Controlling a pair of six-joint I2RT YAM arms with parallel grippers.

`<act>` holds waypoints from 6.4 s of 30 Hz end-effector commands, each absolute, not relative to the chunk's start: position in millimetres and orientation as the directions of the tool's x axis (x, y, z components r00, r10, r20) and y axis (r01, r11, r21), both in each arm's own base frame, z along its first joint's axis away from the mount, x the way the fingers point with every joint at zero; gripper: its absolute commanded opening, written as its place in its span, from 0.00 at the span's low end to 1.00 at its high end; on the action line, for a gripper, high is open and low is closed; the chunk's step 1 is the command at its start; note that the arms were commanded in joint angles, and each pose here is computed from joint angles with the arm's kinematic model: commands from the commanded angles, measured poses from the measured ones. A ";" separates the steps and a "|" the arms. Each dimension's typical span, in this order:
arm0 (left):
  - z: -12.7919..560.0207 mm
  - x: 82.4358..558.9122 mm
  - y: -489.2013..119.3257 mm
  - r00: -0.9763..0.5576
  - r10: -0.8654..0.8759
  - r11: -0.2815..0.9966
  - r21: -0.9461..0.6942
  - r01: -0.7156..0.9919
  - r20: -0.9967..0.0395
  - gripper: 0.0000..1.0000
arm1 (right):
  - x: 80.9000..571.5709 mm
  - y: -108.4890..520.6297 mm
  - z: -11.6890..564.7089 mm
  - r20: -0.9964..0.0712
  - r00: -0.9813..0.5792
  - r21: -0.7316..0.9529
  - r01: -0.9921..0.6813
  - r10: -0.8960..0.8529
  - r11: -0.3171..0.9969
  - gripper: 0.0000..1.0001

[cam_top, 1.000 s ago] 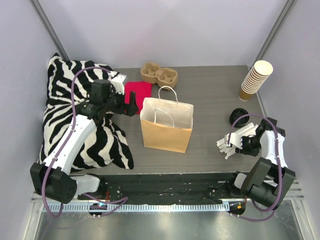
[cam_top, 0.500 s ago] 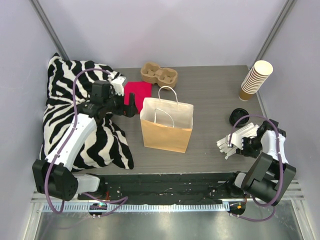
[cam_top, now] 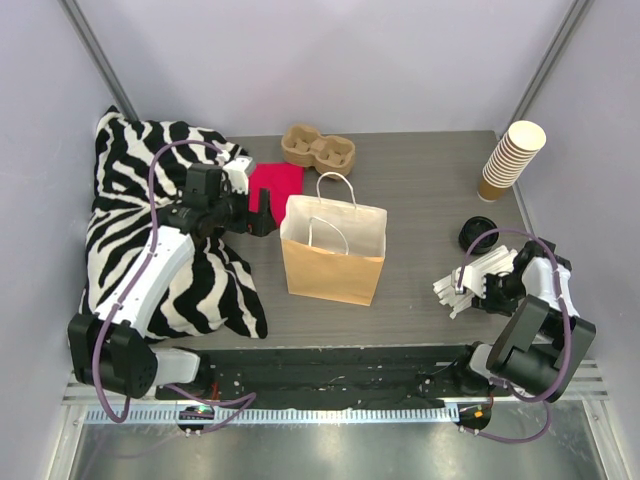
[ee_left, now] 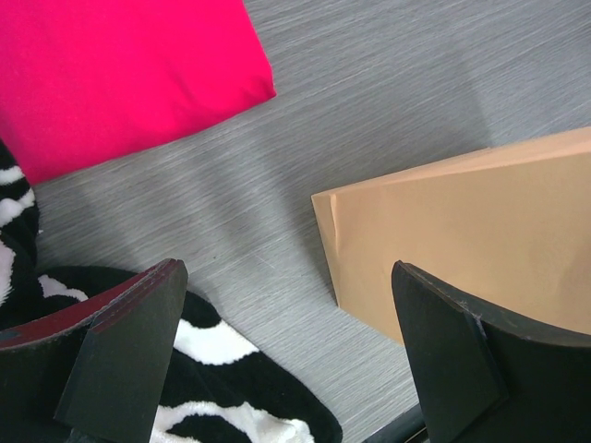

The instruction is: Pack the takeout coffee

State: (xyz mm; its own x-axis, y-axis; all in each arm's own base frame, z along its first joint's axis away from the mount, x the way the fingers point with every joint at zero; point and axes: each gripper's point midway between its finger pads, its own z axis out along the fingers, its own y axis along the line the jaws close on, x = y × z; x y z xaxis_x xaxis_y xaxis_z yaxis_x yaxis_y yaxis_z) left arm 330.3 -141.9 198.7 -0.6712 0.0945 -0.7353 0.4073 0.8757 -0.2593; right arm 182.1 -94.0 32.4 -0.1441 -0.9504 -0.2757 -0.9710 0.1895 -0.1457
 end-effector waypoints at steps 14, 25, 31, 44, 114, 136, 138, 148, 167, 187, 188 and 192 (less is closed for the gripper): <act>194.4 344.7 -146.3 -0.673 0.088 0.863 -0.281 0.420 -0.735 0.98 | 223.4 -99.8 49.1 -0.181 0.312 -0.308 -0.919 -0.933 -0.248 0.43; 191.2 350.3 -148.1 -0.685 0.095 0.858 -0.289 0.425 -0.723 0.98 | 234.4 -102.3 42.9 -0.171 0.316 -0.323 -0.913 -0.933 -0.250 0.43; 190.5 353.7 -149.1 -0.690 0.094 0.857 -0.294 0.423 -0.718 0.98 | 236.8 -103.8 41.2 -0.173 0.313 -0.313 -0.917 -0.934 -0.249 0.43; 189.0 355.3 -147.5 -0.698 0.104 0.861 -0.288 0.420 -0.709 0.98 | 237.8 -102.2 25.3 -0.191 0.320 -0.280 -0.924 -0.928 -0.261 0.41; 381.1 429.9 -126.4 -0.467 -0.278 0.711 -0.506 0.488 -0.840 1.00 | 339.1 200.0 515.2 -0.954 0.188 -0.294 -0.742 -0.234 0.602 0.01; 381.8 399.3 -121.4 -0.441 -0.260 0.738 -0.471 0.483 -0.859 1.00 | 259.4 308.7 435.0 -0.984 0.079 -0.119 -0.957 -0.160 0.263 0.01; 381.0 398.7 -121.2 -0.442 -0.260 0.739 -0.472 0.481 -0.858 1.00 | 257.8 310.4 425.9 -0.984 0.063 -0.106 -0.960 -0.168 0.259 0.01; 373.0 397.0 -121.2 -0.463 -0.276 0.737 -0.495 0.461 -0.842 1.00 | 252.0 303.0 373.1 -0.969 0.012 -0.077 -0.963 -0.246 0.257 0.01; 352.7 392.4 -116.0 -0.495 -0.240 0.766 -0.476 0.432 -0.835 1.00 | 238.0 289.8 295.0 -0.926 -0.062 -0.026 -0.973 -0.372 0.228 0.01; 346.2 389.0 -111.6 -0.503 -0.212 0.788 -0.451 0.419 -0.838 1.00 | 245.6 289.2 310.9 -0.916 -0.081 -0.024 -0.966 -0.392 0.256 0.37; 345.0 388.1 -111.3 -0.508 -0.211 0.789 -0.452 0.415 -0.835 1.00 | 245.9 288.9 314.3 -0.918 -0.079 -0.027 -0.965 -0.388 0.260 0.38; 343.1 386.3 -109.0 -0.516 -0.199 0.799 -0.443 0.406 -0.833 1.00 | 251.8 288.9 339.2 -0.935 -0.054 -0.055 -0.955 -0.351 0.293 0.41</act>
State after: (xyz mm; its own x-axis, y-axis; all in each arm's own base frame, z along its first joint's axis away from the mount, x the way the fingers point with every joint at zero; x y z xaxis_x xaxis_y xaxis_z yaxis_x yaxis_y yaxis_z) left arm 395.6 -112.5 328.9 -0.5512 -0.2223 -0.8042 0.3896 0.7837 -0.4837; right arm 245.1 287.2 297.6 -0.1099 -0.4136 -0.9038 -0.9664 0.2572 -0.0002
